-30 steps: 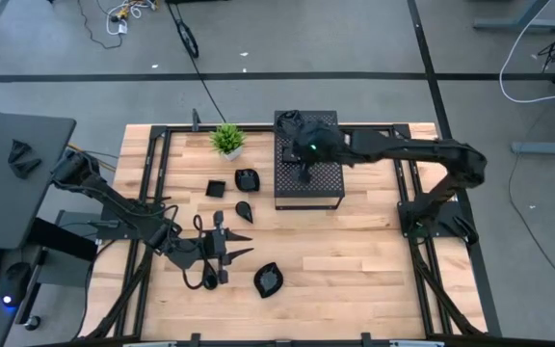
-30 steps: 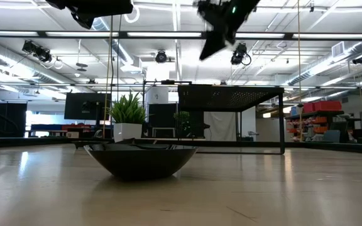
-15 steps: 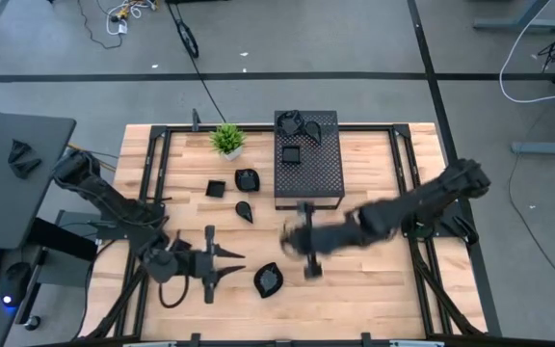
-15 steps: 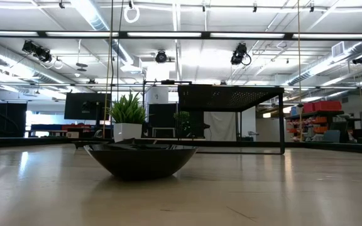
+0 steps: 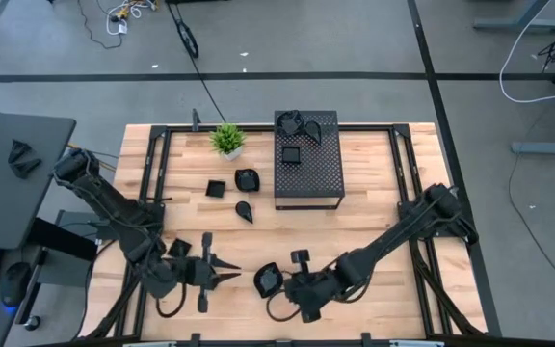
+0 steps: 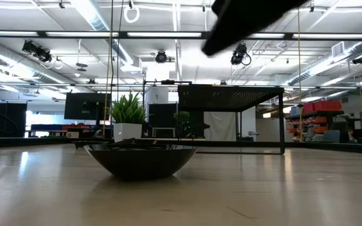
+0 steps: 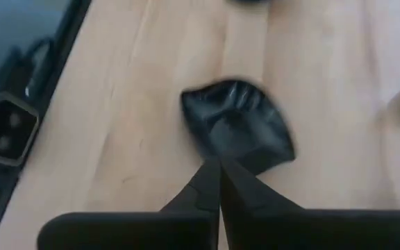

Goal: Pick & Place Mini shaped plates
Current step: Stack the bottom leaf shaped plate on top of the leaf shaped plates on the shelf

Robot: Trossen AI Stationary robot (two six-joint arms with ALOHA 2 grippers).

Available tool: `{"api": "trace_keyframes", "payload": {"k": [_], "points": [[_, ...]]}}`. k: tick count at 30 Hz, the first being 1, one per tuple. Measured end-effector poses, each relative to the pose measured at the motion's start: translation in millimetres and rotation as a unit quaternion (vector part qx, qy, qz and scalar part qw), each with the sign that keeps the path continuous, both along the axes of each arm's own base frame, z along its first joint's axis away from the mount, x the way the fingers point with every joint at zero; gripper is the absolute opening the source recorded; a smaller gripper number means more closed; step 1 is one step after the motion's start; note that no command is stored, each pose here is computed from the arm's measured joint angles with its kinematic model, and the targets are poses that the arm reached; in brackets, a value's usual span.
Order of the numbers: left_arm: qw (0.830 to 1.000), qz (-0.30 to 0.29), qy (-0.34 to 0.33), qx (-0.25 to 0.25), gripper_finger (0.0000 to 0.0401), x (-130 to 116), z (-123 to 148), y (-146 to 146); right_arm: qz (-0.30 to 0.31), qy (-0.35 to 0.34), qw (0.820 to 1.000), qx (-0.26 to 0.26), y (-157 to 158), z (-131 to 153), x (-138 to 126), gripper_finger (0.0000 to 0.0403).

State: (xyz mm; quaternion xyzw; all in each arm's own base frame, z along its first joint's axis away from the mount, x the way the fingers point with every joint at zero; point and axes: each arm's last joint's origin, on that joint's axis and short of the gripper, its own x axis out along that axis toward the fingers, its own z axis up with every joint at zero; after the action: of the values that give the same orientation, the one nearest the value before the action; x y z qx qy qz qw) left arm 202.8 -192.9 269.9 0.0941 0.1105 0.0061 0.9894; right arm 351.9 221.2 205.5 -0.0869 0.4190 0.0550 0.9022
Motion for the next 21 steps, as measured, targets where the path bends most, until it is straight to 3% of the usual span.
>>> {"api": "trace_keyframes", "payload": {"k": [3,7,14,21], "points": [[0.999,0.004,0.03,-0.032,0.006,-1.8,-7.2,1.4,0.029,0.029,0.999,0.013,0.0,-9.6,2.5,0.0018],[0.998,0.015,0.04,-0.046,0.0059,-0.5,-9.7,4.4,0.112,0.041,0.993,0.012,-5.7,-11.7,8.8,0.0058],[0.997,0.045,0.038,-0.057,0.006,9.5,-9.5,15.6,0.238,0.019,0.967,-0.09,-23.0,-13.7,21.3,0.0146],[0.995,0.063,0.031,-0.073,0.006,15.5,-8.4,22.2,0.326,0.006,0.935,-0.138,-20.5,-38.1,32.5,0.0165]]}}
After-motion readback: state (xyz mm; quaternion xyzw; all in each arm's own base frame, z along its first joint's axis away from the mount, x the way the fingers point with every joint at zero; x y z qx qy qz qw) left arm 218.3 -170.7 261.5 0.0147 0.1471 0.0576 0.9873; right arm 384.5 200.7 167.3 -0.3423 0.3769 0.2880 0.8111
